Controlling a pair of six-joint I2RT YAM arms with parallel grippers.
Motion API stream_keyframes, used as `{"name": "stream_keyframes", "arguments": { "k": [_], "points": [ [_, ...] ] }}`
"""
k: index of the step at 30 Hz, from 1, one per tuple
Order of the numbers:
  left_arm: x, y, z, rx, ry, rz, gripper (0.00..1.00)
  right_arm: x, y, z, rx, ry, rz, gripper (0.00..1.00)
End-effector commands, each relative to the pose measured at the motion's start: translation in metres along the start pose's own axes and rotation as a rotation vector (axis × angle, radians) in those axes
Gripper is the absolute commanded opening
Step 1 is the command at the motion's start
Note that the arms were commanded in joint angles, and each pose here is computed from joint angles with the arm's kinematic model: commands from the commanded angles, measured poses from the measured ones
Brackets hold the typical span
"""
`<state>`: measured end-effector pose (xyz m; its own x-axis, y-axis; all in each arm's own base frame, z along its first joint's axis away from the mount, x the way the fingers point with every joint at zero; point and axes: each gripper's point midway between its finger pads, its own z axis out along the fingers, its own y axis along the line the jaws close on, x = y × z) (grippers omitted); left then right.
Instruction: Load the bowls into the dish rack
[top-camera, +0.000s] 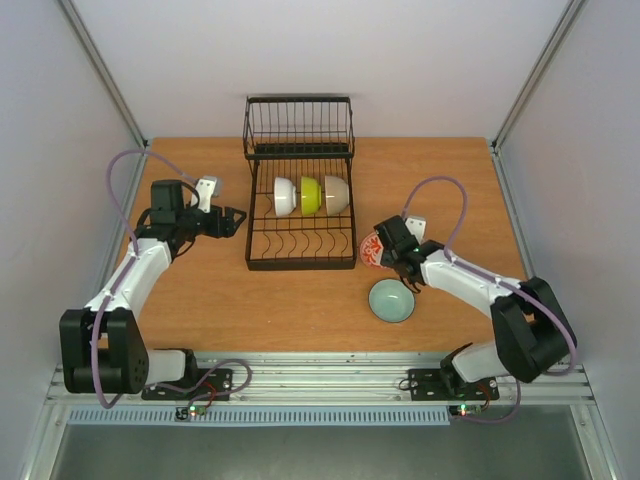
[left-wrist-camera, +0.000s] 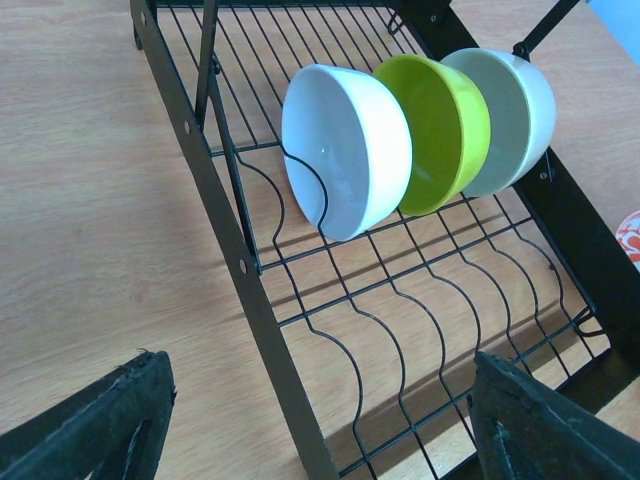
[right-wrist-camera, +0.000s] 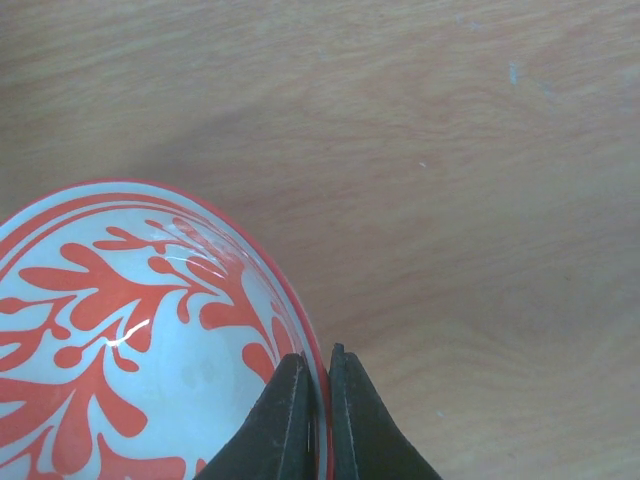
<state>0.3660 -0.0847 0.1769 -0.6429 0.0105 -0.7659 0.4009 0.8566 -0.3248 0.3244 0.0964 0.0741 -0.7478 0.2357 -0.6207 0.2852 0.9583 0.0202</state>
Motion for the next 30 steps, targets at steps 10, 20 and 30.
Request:
{"name": "stream_keyframes", "arguments": {
  "k": [10, 20, 30],
  "points": [
    [-0.015, -0.012, -0.003, 0.040, -0.019, 0.034, 0.81, -0.056, 0.032, -0.090, -0.186, -0.227, -0.065, 0.01],
    [-0.009, -0.040, -0.002, 0.124, 0.008, 0.087, 0.82, -0.057, 0.161, -0.096, -0.364, -0.229, -0.211, 0.01],
    [-0.007, -0.046, -0.001, 0.135, 0.017, 0.109, 0.82, -0.052, 0.242, -0.099, -0.496, -0.203, -0.267, 0.01]
  ]
}}
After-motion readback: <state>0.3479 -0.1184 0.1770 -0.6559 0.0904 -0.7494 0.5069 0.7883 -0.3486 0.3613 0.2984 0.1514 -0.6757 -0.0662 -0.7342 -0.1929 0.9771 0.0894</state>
